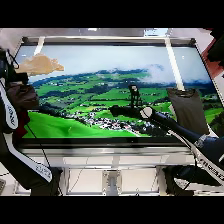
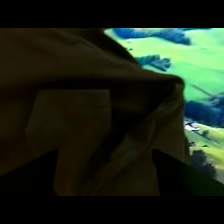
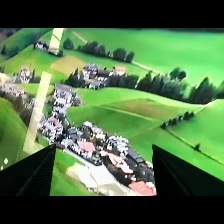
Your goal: Fold the shirts.
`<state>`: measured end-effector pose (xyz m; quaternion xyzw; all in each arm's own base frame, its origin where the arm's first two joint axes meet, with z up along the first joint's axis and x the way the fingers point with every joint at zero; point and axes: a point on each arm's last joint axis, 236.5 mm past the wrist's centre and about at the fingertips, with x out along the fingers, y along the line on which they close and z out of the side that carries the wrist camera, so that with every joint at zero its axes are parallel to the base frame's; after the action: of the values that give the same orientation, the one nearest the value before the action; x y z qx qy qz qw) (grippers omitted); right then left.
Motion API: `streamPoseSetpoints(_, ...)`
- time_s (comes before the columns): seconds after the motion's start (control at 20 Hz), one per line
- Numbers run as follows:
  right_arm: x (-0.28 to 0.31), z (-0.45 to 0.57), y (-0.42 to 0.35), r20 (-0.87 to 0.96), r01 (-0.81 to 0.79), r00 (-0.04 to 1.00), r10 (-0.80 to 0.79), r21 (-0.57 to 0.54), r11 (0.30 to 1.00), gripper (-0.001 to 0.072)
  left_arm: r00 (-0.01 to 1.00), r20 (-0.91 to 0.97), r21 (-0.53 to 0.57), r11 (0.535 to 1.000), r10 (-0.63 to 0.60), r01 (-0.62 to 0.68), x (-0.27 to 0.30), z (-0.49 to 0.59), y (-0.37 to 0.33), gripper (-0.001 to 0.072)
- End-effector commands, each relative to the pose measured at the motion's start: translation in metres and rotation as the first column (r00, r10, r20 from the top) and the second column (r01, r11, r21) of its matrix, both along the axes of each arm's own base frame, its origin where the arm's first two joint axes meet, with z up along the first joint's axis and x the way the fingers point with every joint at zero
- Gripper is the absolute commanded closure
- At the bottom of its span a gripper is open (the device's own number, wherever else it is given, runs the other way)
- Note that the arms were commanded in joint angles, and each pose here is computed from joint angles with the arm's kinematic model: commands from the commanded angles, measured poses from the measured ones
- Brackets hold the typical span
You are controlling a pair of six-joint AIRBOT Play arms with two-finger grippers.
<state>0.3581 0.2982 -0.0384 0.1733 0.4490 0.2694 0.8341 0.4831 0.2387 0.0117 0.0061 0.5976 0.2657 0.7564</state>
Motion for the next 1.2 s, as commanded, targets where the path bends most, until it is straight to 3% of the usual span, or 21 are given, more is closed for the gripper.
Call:
streamPoseSetpoints(0.0,-0.012,-0.004,0.004,-0.040,-0.038,0.998,0.038,0.004,0.999,0.0028,0.992,-0.117,-0.003,0.999,0.052,-0.053,-0.022,-0.038,0.022,-0.0010)
streamPoseSetpoints(0.2,-0.012,-0.003,0.005,-0.045,-0.031,0.998,0.032,0.013,0.999,0.0030,0.995,-0.094,0.000,1.000,0.015,-0.015,-0.008,-0.052,0.024,0.0000)
streamPoseSetpoints(0.25,-0.011,-0.002,0.005,-0.044,-0.029,0.999,0.030,0.014,0.999,0.0030,0.996,-0.085,0.002,1.000,0.013,-0.013,-0.006,-0.051,0.025,0.0177)
streamPoseSetpoints(0.3,-0.011,-0.002,0.005,-0.042,-0.028,0.999,0.029,0.014,1.000,0.0031,0.997,-0.073,-0.006,1.000,0.013,-0.013,-0.003,-0.049,0.023,0.0685)
streamPoseSetpoints(0.45,0.003,0.008,-0.004,-0.007,0.019,1.000,-0.019,0.027,0.999,0.0033,0.999,0.037,-0.125,0.992,-0.006,0.010,0.020,-0.032,-0.007,0.0695)
streamPoseSetpoints(0.55,0.023,0.035,-0.020,0.036,0.064,0.997,-0.067,0.059,0.996,0.0173,0.986,0.148,-0.185,0.978,-0.072,0.100,0.038,-0.001,-0.035,0.0695)
streamPoseSetpoints(0.7,0.058,0.108,-0.065,0.148,0.131,0.978,-0.149,0.126,0.983,0.0204,0.921,0.365,-0.284,0.926,-0.137,0.250,0.060,0.071,-0.096,0.0695)
streamPoseSetpoints(0.8,0.071,0.167,-0.105,0.244,0.173,0.947,-0.209,0.163,0.971,0.0204,0.817,0.527,-0.334,0.827,-0.233,0.451,0.066,0.134,-0.166,0.0696)
streamPoseSetpoints(0.9,0.072,0.225,-0.150,0.356,0.223,0.893,-0.275,0.182,0.958,0.0204,0.678,0.669,-0.348,0.678,-0.304,0.648,0.057,0.196,-0.247,0.0696)
streamPoseSetpoints(1.05,0.054,0.305,-0.216,0.542,0.323,0.757,-0.365,0.175,0.930,0.0204,0.502,0.779,-0.355,0.396,-0.376,0.847,0.016,0.254,-0.370,0.0696)
streamPoseSetpoints(1.15,0.035,0.343,-0.253,0.633,0.399,0.657,-0.409,0.169,0.901,0.0204,0.436,0.778,-0.373,0.225,-0.453,0.900,-0.017,0.253,-0.442,0.0696)
